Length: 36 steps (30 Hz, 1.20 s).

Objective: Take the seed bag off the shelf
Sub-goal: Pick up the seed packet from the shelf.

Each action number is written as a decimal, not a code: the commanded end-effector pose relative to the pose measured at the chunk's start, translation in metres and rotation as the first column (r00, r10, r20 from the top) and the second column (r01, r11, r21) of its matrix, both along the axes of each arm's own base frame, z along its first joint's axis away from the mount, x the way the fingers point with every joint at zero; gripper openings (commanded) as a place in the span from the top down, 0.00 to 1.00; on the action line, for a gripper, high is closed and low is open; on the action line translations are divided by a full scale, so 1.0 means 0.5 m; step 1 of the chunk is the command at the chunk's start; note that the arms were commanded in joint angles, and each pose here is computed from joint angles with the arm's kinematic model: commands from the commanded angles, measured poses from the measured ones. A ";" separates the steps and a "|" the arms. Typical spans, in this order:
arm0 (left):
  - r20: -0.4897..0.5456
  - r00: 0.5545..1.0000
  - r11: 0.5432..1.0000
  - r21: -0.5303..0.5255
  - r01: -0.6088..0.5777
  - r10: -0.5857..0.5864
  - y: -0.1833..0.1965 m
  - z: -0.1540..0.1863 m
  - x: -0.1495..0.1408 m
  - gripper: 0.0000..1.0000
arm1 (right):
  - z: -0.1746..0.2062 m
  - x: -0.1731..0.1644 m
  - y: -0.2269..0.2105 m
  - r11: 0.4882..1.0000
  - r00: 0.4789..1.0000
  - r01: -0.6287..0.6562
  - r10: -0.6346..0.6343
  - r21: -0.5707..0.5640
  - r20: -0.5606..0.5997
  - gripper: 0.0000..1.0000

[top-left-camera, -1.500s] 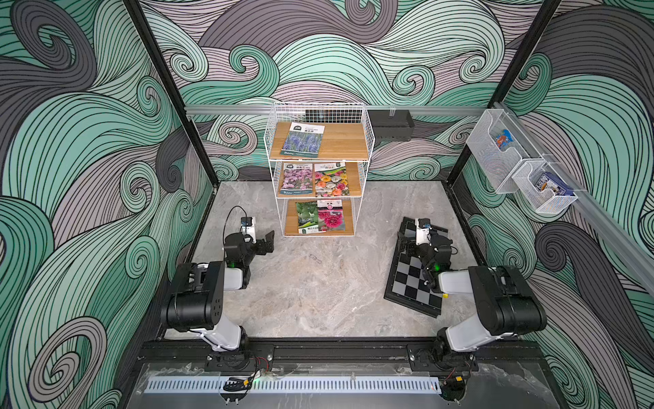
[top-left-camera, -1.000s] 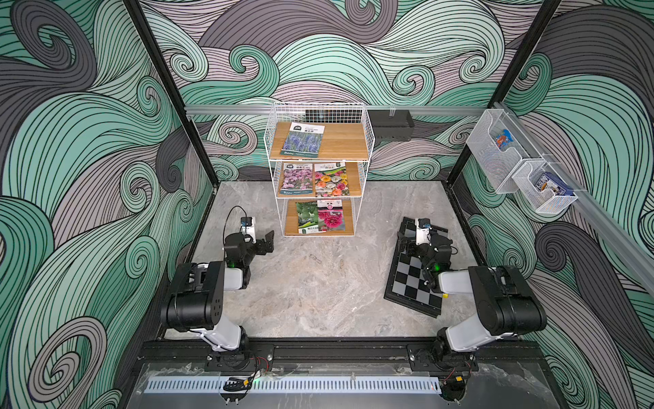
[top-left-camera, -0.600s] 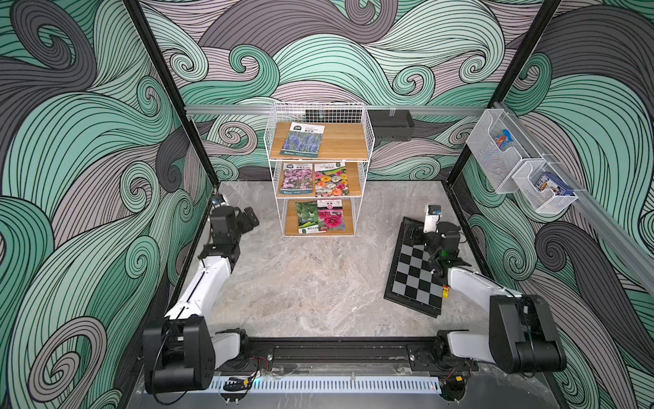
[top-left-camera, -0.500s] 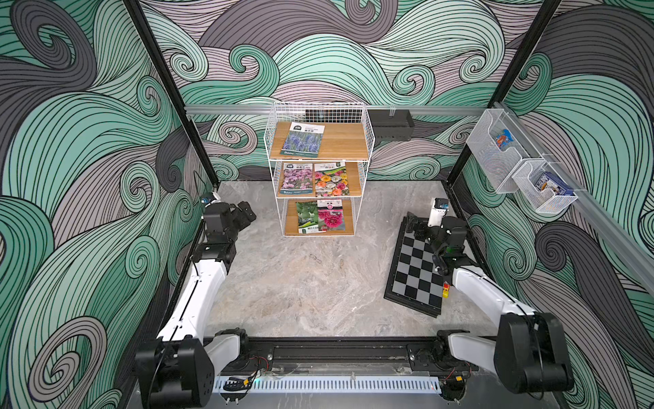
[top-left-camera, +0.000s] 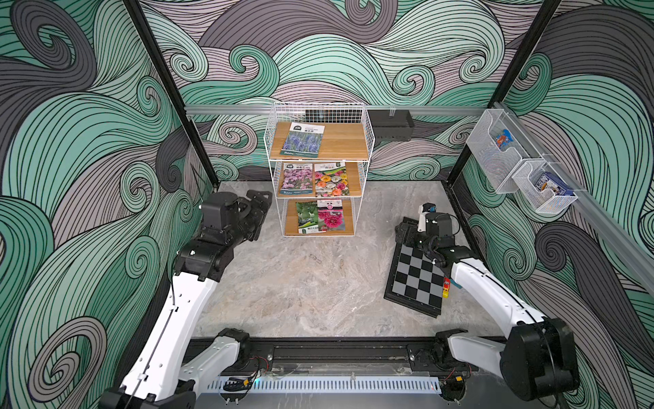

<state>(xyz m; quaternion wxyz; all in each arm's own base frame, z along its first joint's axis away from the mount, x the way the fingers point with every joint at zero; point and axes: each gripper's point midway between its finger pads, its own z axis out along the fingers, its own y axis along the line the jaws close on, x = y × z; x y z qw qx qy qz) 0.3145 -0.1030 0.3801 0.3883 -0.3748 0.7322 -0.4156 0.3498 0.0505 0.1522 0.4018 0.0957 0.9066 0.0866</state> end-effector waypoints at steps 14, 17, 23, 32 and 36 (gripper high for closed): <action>0.126 0.985 0.984 -0.146 -0.103 0.121 -0.144 0.128 0.161 0.07 | -0.033 -0.085 0.027 0.974 0.987 0.107 -0.079 0.200 -0.143 0.01; 0.150 0.978 0.980 -0.156 -0.124 0.148 -0.146 0.140 0.181 0.07 | -0.023 -0.084 0.032 0.973 0.989 0.099 -0.072 0.208 -0.132 0.01; 0.133 0.971 0.974 -0.134 -0.183 0.200 -0.154 0.120 0.233 0.07 | -0.013 -0.081 0.041 0.976 0.991 0.070 -0.045 0.208 -0.125 0.01; 0.100 0.950 0.953 -0.106 -0.285 0.296 -0.127 0.078 0.249 0.02 | -0.020 -0.087 0.048 0.974 0.990 0.066 -0.037 0.217 -0.136 0.01; 0.065 0.957 0.956 -0.089 -0.278 0.284 -0.134 0.053 0.253 0.02 | -0.025 -0.089 0.052 0.974 0.989 0.063 -0.032 0.218 -0.142 0.01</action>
